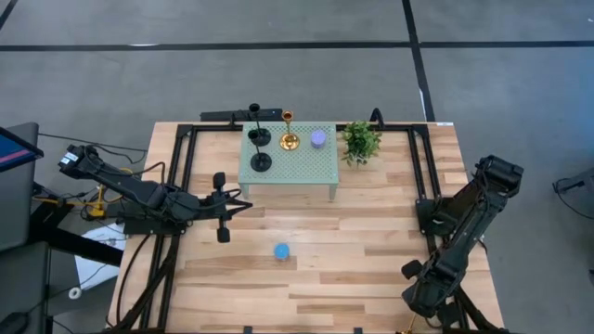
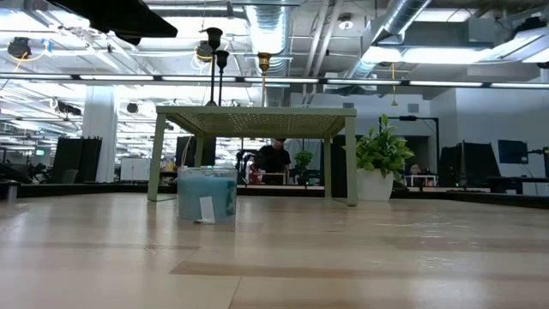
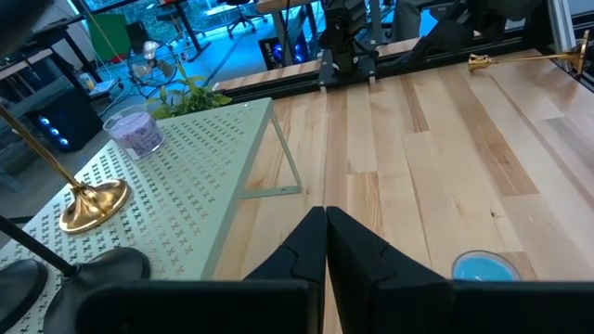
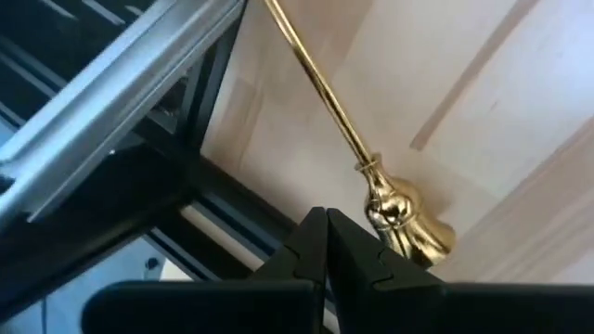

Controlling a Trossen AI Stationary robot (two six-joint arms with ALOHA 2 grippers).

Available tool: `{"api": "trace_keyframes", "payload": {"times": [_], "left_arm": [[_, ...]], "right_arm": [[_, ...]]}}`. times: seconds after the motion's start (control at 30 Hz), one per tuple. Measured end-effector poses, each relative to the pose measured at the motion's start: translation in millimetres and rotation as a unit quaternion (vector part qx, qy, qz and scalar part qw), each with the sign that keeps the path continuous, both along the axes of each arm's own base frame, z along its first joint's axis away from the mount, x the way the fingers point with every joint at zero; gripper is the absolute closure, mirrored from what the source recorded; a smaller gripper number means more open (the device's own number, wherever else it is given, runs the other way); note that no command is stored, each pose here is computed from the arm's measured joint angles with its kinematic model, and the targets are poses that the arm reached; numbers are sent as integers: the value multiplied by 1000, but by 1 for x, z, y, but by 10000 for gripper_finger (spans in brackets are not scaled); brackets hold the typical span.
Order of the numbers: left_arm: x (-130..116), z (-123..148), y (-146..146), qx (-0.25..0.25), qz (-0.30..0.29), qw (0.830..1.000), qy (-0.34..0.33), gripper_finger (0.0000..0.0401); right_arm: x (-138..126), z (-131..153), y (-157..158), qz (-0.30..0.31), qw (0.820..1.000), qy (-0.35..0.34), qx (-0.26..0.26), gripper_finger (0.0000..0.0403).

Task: Pick & Place candle stick holders
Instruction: Put the gold candle holder on the shelf

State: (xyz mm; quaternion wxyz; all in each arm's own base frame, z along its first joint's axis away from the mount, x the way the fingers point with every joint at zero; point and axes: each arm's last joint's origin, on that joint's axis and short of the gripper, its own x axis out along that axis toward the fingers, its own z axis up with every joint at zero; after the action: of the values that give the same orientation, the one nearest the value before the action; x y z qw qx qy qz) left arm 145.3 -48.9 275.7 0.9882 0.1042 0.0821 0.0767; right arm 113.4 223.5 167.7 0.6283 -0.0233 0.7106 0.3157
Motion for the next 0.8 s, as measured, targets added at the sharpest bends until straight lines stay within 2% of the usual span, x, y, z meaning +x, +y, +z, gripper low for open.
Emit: {"api": "trace_keyframes", "payload": {"times": [0.43,0.8], "left_arm": [[0,0,0,-1,0,1000,0,390],[0,0,0,-30,4,1000,-5,390]], "right_arm": [[3,7,6,-9,1000,-13,15,395],[2,8,13,44,995,-80,35,294]]}}
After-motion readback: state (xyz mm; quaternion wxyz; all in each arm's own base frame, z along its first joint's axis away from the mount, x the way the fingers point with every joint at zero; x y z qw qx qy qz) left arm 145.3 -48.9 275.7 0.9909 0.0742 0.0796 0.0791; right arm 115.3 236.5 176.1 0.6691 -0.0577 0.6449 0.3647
